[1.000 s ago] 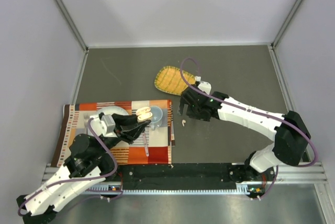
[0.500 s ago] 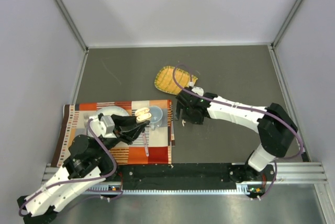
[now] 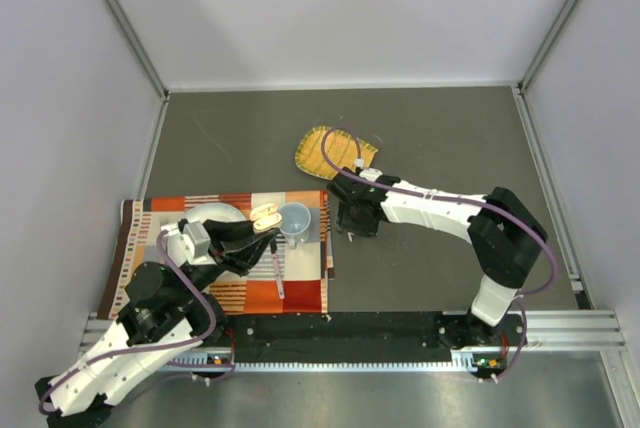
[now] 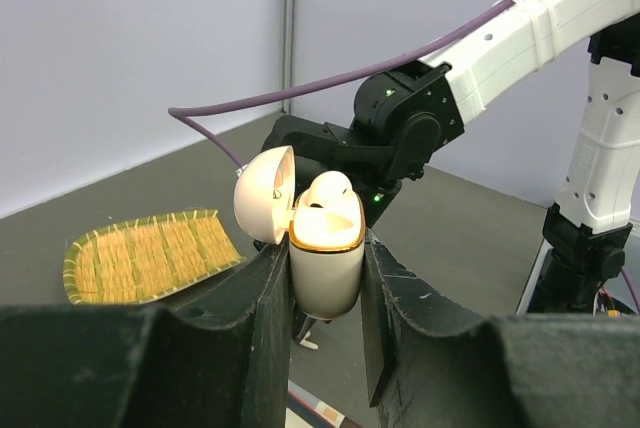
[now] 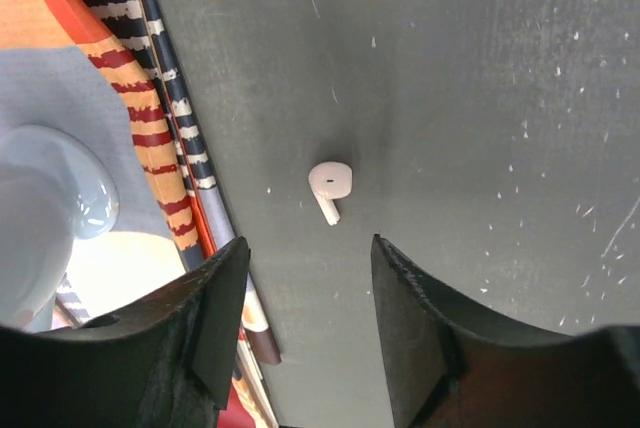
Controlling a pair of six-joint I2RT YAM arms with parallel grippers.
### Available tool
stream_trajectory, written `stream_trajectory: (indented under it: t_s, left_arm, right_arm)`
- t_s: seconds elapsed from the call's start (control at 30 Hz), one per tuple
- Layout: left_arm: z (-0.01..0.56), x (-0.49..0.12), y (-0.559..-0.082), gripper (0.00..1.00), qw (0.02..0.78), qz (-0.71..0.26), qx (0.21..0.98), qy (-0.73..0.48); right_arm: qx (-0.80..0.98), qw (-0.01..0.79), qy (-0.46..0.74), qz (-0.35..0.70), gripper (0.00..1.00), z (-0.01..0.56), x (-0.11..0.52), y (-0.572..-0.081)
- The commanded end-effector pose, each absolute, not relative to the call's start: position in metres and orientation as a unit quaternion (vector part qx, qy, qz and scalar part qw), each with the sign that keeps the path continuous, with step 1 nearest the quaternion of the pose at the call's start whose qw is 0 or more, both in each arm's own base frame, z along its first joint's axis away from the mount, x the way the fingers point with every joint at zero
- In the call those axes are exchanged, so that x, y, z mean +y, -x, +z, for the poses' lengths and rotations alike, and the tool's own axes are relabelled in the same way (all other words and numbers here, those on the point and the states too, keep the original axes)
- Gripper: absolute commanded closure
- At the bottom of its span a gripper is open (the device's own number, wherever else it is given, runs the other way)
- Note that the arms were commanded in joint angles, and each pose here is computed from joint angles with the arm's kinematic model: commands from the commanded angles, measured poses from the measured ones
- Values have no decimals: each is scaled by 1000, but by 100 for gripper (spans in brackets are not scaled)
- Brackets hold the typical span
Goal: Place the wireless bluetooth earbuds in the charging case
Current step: Pick up the left earbud from the center of the board.
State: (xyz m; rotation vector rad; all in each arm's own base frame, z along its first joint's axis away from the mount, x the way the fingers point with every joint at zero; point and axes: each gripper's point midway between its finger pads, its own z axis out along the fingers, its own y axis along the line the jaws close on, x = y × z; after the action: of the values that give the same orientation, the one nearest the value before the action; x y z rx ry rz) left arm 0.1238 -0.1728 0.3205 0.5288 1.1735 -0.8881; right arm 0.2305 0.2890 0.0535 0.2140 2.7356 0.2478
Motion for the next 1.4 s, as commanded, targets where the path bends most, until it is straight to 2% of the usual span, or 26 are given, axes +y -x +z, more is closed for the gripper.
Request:
stream_trajectory:
  t_s: [0.0,0.9,1.2,1.37]
  left_arm:
    - [324,-168,-125,100,719,-395,523,-231]
    - [320,-169,-125,100,714,-395,531,-231]
    - [319,-169,-126,100,712,-396,533,-229]
    - [318,-171,-126,100,710,-396,534,-231]
  right_arm:
    - [971,210,-76,81,52,55,298,-243]
    - [975,218,-41,32,57,30,294,-257]
    - [976,216,-29,22,64,22,292,-257]
    - [977,212,-27,17,64,18,290,-256]
